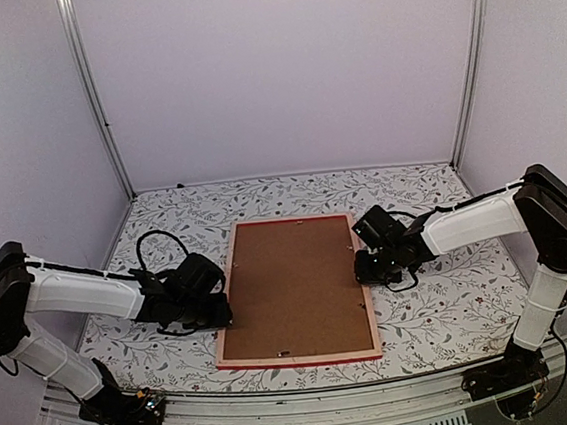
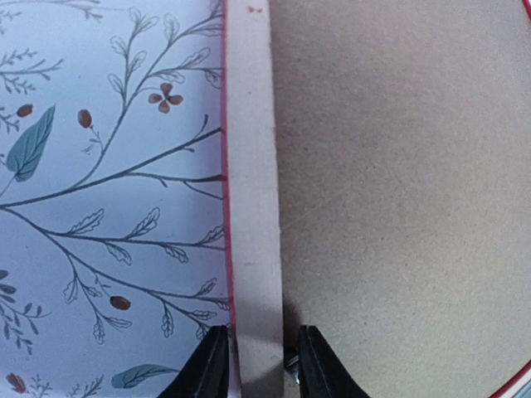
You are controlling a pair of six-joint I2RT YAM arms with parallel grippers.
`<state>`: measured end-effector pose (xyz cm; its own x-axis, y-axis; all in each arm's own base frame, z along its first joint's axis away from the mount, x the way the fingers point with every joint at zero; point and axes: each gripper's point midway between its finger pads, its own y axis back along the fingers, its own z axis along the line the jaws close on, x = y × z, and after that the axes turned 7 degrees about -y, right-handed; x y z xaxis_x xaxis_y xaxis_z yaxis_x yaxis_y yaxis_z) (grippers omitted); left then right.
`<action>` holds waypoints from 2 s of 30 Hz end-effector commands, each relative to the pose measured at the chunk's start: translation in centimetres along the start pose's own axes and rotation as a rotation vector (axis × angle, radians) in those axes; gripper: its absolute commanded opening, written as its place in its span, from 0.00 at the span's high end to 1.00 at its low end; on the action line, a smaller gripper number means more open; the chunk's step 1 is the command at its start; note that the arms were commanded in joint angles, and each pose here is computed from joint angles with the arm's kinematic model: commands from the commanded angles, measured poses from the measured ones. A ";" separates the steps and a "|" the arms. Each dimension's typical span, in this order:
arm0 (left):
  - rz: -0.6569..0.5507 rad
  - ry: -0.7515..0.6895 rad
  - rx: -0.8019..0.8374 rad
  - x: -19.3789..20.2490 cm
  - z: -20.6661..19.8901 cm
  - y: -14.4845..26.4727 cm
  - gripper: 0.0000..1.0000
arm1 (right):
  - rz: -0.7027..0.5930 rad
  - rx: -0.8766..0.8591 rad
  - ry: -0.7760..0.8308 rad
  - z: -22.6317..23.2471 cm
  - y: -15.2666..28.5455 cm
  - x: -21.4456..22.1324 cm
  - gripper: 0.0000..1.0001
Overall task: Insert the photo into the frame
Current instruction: Pick up the fastener from the backboard.
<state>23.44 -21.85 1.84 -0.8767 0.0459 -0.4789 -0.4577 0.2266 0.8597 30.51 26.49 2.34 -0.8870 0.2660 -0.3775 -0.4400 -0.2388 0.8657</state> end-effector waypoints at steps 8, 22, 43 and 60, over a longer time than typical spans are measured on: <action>0.075 -0.046 -0.046 1.4 0.9 0.4 0.44 | 0.019 -0.019 -0.008 0.0 0.1 0.5 1.00; 0.122 -0.100 -0.120 2.9 1.1 -0.8 0.66 | 0.032 -0.029 -0.009 -0.1 -0.2 0.9 1.00; 0.117 -0.064 -0.093 3.8 1.7 0.6 0.84 | 0.024 -0.030 -0.005 0.0 -0.1 0.7 1.00; 0.144 -0.070 -0.062 3.7 0.4 0.8 0.52 | 0.023 -0.034 -0.009 -0.1 -0.1 0.8 1.00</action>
<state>21.33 -21.46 1.53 -0.9042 0.1070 -0.4134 -0.3906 0.1842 0.9020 30.38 26.81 2.33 -0.8904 0.2528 -0.3785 -0.4399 -0.2646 0.8582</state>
